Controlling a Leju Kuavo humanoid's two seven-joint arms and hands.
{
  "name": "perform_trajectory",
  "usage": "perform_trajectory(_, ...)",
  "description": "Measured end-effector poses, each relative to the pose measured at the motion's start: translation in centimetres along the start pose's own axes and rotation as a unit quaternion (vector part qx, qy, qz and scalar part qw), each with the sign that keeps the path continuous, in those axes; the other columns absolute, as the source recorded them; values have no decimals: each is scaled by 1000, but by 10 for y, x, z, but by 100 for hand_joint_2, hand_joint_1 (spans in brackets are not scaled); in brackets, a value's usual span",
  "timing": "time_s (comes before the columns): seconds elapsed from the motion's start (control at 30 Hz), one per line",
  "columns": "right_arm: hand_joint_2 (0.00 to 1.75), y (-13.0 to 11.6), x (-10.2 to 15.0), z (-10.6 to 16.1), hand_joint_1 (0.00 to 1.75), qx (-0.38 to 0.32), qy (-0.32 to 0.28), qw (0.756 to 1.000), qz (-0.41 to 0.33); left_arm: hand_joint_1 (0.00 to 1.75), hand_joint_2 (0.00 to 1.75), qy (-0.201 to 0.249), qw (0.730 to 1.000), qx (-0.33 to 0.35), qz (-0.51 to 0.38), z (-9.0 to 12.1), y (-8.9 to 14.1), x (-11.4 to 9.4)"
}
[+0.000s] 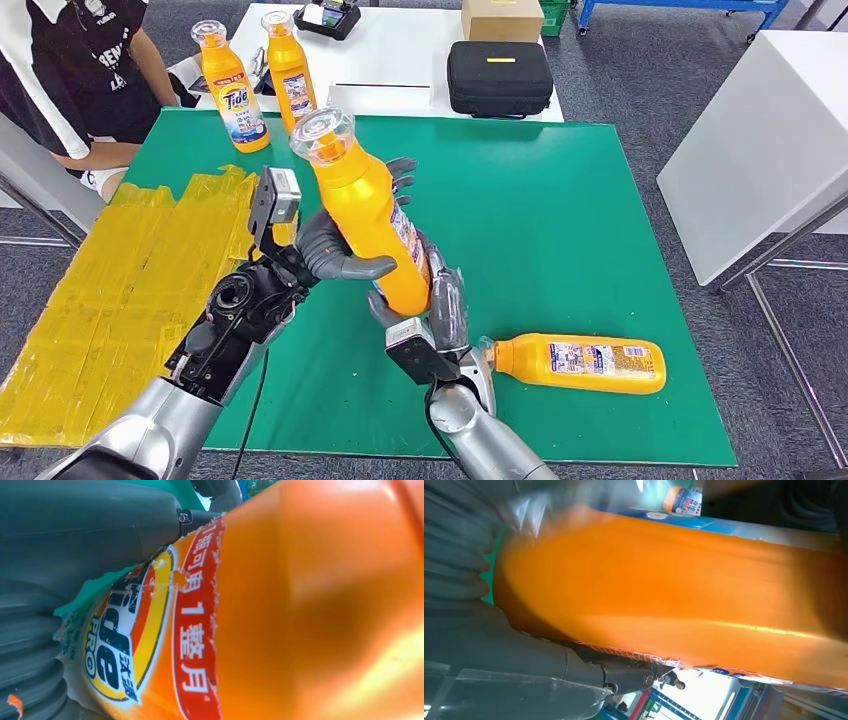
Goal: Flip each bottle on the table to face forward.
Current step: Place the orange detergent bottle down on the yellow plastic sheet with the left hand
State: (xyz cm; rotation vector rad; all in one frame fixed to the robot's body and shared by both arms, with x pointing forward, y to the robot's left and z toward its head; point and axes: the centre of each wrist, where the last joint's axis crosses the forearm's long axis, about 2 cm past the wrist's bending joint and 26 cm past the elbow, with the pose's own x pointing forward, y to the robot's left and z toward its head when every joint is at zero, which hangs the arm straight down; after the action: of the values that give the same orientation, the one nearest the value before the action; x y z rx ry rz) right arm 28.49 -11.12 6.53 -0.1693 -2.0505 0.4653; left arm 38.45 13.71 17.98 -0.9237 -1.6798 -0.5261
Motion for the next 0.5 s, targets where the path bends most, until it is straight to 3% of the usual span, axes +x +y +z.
perform_trajectory(0.03,175,0,0,0,175,0,0,1000,-1,175,175,-1,1000,1,2,0,0,0)
perform_trajectory(0.5,175,3,0,2,175,4,4,1000,-9,175,175,-6,1000,17,16,5,-1,-5)
